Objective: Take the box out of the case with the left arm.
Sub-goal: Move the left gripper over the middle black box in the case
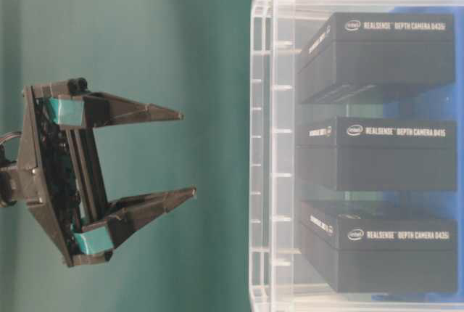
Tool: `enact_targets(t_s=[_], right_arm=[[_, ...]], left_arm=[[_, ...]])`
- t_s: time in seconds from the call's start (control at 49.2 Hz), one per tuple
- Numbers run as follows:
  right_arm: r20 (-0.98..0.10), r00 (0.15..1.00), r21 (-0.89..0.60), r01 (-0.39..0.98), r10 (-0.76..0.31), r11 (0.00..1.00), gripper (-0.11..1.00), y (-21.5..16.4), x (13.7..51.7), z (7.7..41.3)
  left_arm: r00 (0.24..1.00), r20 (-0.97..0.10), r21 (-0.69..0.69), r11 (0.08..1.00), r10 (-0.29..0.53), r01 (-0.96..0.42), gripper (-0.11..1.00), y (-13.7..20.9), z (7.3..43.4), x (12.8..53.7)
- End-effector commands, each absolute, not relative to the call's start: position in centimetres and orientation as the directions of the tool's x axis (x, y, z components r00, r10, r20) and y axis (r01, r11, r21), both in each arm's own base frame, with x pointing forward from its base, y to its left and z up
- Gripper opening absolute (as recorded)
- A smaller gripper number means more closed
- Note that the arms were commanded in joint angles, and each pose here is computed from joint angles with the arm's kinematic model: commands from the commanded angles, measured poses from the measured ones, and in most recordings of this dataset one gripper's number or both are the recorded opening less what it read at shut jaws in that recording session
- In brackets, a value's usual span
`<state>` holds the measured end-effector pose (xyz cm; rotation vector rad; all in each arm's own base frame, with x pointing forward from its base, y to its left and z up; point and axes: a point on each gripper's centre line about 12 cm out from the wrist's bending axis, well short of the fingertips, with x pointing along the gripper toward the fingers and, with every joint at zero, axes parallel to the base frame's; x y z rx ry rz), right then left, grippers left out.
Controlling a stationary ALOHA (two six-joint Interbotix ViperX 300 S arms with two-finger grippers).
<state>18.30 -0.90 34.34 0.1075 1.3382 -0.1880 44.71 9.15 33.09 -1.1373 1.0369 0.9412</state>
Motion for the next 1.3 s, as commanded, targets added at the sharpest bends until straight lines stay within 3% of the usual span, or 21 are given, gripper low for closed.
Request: enact_targets(t_s=[0.0,1.28], right_arm=[[-0.968,0.239,-0.027,0.199,-0.075,0.98,0.0,-0.92,18.44,34.9],[-0.968,0.239,-0.027,0.199,-0.075,0.98,0.0,-0.92,18.44,34.9]], left_arm=[[0.311,-0.948,-0.294,0.182,0.073,-0.938,0.99,9.04,34.6,44.82],[0.291,-0.954,-0.276,0.173,0.07,-0.946,0.99,9.22,34.06,44.61]])
